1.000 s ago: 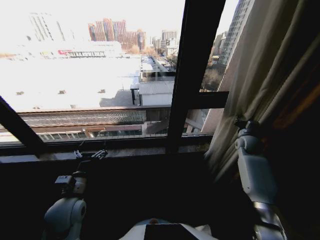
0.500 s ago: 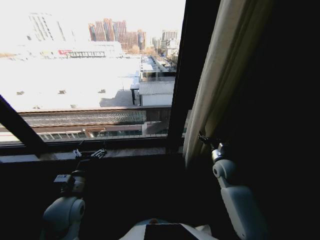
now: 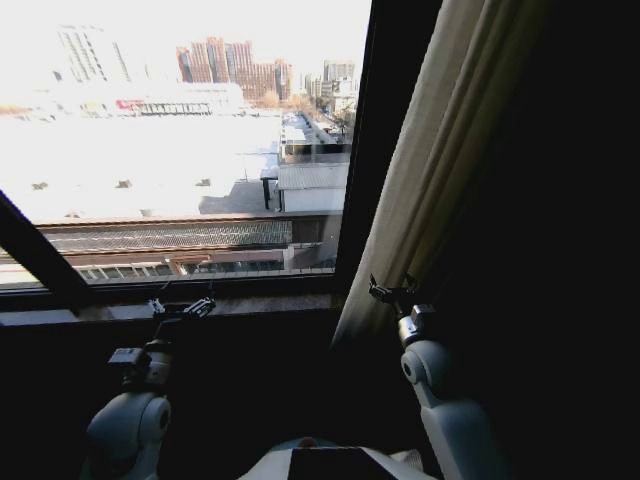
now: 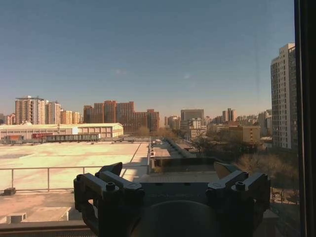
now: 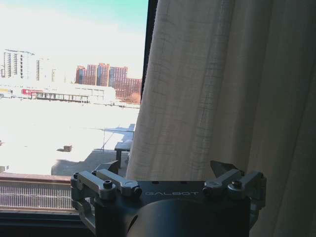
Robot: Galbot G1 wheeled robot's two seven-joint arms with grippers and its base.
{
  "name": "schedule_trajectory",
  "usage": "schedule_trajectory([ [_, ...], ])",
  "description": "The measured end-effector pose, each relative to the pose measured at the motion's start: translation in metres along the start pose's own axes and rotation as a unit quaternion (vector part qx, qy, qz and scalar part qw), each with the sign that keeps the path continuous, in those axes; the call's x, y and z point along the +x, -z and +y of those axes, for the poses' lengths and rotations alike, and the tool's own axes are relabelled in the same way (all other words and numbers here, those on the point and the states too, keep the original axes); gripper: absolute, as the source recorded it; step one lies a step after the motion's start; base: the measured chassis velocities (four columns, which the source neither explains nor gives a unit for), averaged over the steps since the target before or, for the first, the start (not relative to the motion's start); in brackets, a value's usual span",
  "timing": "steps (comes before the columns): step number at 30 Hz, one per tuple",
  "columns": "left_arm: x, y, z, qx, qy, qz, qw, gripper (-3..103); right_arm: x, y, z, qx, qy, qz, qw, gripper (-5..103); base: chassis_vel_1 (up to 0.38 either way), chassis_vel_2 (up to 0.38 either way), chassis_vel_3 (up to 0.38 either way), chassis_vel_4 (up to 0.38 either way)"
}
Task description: Open the curtains by pulling them apart, changing their state from closed to fully open.
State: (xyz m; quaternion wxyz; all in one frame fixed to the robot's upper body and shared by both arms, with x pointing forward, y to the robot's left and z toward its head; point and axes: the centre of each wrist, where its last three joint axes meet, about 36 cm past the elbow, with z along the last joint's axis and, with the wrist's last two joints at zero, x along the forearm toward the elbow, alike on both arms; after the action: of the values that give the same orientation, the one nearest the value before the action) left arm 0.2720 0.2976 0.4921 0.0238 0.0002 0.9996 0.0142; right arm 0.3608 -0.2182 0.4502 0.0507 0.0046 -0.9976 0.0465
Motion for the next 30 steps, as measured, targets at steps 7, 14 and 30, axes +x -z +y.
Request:
schedule_trajectory([
  [7,-0.001,0.000,0.004,-0.005,-0.004,0.001,1.0000,100,-0.013,0.001,0.003,0.010,0.010,-0.017,1.000,100,0.000,0.000,0.000,0.000],
  [14,-0.003,-0.001,0.003,-0.005,-0.007,0.002,1.0000,100,-0.037,0.006,-0.006,0.004,0.018,-0.025,1.000,100,0.000,0.000,0.000,0.000],
  [30,-0.005,0.001,0.008,-0.019,-0.010,0.005,0.9998,100,-0.136,0.014,-0.042,-0.002,-0.057,-0.021,0.998,100,0.000,0.000,0.000,0.000],
])
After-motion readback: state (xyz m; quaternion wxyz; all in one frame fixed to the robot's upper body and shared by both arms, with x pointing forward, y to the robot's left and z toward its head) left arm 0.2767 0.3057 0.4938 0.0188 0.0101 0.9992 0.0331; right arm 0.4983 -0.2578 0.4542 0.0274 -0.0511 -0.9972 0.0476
